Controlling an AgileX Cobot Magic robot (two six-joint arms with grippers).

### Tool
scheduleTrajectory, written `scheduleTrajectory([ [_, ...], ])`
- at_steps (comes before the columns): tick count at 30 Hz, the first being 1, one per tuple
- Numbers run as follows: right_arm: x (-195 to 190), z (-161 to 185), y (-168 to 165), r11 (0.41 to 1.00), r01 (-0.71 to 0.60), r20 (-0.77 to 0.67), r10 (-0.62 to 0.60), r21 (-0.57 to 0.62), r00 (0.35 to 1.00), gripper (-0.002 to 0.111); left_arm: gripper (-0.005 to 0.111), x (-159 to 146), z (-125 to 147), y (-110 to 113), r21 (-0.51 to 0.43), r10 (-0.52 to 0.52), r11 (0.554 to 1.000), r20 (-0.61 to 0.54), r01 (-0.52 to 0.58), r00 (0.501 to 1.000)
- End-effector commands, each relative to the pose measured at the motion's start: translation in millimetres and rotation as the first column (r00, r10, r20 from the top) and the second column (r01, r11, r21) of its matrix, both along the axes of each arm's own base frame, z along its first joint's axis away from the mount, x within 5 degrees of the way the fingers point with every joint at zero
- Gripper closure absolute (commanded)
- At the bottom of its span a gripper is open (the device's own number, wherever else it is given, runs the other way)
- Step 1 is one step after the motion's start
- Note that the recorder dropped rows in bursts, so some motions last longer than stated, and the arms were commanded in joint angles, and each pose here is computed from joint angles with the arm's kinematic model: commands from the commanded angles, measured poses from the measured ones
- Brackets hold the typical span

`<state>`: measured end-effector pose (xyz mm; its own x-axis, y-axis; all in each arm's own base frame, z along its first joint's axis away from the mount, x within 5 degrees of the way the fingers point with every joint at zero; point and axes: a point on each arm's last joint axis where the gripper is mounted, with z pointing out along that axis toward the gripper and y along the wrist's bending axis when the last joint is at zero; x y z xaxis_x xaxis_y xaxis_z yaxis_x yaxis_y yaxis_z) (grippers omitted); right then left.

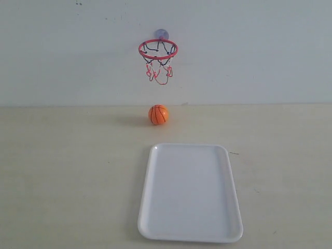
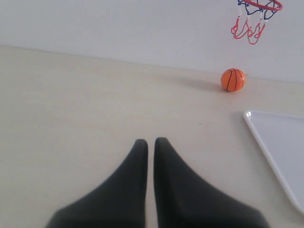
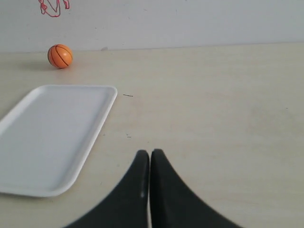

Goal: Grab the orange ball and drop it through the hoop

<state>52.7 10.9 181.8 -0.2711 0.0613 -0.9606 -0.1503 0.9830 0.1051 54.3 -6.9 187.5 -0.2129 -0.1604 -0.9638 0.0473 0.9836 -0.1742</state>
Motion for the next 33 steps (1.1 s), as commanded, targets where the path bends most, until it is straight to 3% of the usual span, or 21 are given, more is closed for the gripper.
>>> scheduleTrajectory([
  [1,-0.2,0.6,-0.5,1.000,0.006,0.007,-0.006,-0.001,1.000,0.109,0.103,-0.1,-0.8,0.1,0.008,-0.002,1.000,-0.001,0.002,1.000],
  [33,-0.2,0.6,-0.5,1.000,0.006,0.007,-0.006,-0.001,1.000,0.109,0.103,-0.1,-0.8,0.1,0.008,-0.002,1.000,-0.001,0.002,1.000],
])
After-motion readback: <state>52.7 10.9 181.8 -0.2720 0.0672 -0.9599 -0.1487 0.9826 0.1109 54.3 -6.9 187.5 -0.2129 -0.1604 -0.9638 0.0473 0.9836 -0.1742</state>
